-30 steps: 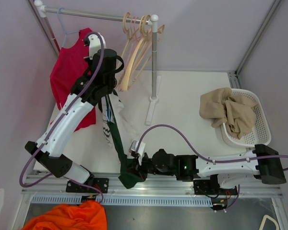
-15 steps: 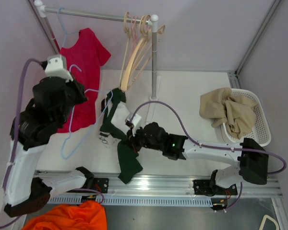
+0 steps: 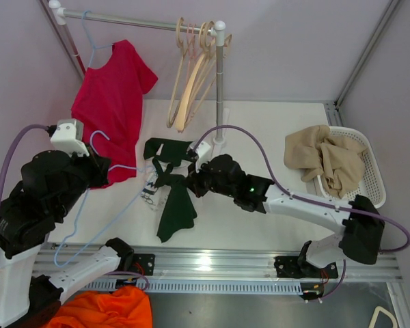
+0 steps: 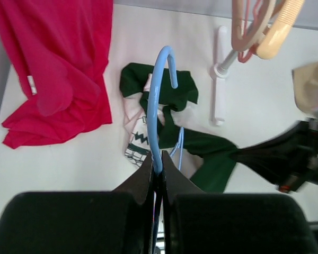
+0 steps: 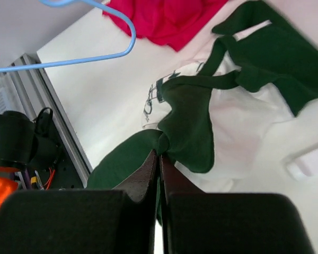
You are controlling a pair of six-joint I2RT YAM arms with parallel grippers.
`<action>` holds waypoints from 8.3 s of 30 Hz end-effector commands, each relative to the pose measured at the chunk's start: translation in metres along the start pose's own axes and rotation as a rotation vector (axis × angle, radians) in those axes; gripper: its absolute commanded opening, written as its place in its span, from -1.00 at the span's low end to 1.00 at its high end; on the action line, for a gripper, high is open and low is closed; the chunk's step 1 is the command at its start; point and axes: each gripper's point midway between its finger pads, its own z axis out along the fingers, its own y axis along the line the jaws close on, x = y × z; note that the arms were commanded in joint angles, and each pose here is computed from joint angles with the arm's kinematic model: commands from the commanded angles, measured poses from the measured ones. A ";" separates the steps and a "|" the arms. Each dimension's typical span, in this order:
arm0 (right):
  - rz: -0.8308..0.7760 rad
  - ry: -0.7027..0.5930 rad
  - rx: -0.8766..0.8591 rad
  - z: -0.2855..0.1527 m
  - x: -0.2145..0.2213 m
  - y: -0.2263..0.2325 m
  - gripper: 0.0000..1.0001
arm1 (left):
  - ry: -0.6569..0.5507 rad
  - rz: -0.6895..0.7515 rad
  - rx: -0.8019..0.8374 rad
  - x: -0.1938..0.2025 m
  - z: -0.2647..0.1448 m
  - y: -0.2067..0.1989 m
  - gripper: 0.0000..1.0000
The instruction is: Remove the t-shirt from the hanger
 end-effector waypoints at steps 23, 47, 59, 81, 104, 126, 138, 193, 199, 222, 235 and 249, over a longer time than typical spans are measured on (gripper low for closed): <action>0.089 -0.805 0.932 -0.349 -0.306 -0.202 -1.00 | -0.063 0.040 -0.031 -0.019 0.053 -0.017 -0.99; 0.210 -1.213 1.810 -0.579 -0.339 -0.315 -1.00 | -0.072 0.054 0.000 -0.031 0.071 -0.029 -0.99; 0.709 -0.737 1.866 -0.460 -0.059 -0.429 -1.00 | -0.084 0.044 0.009 -0.036 0.068 -0.029 -0.99; 0.688 -0.539 1.802 -0.454 -0.066 -0.414 0.99 | -0.115 0.021 0.081 -0.049 0.091 -0.046 -0.99; 0.427 -0.535 1.171 -0.389 -0.195 -0.337 0.99 | -0.417 0.183 0.072 -0.172 0.137 -0.064 -0.99; 0.328 -0.524 1.046 -0.371 -0.207 -0.299 0.99 | -0.449 0.210 0.133 -0.235 0.228 -0.099 -0.99; 0.325 -0.518 1.044 -0.368 -0.210 -0.293 0.99 | -0.448 0.213 0.166 -0.231 0.263 -0.111 -0.99; 0.269 -0.550 0.849 -0.318 -0.277 -0.282 0.99 | -0.430 0.001 -0.058 -0.244 0.205 0.055 0.68; 0.269 -0.546 0.859 -0.315 -0.276 -0.289 0.99 | -0.342 0.020 -0.179 -0.225 0.241 0.091 0.78; 0.260 -0.529 0.864 -0.299 -0.280 -0.303 0.99 | -0.387 -0.039 -0.062 -0.238 0.302 0.112 0.38; 0.262 -0.525 0.889 -0.300 -0.277 -0.307 0.99 | -0.355 -0.060 -0.024 -0.228 0.319 0.110 -0.99; 0.258 -0.513 0.886 -0.299 -0.270 -0.302 0.99 | -0.536 0.024 0.098 -0.281 0.264 0.058 -0.99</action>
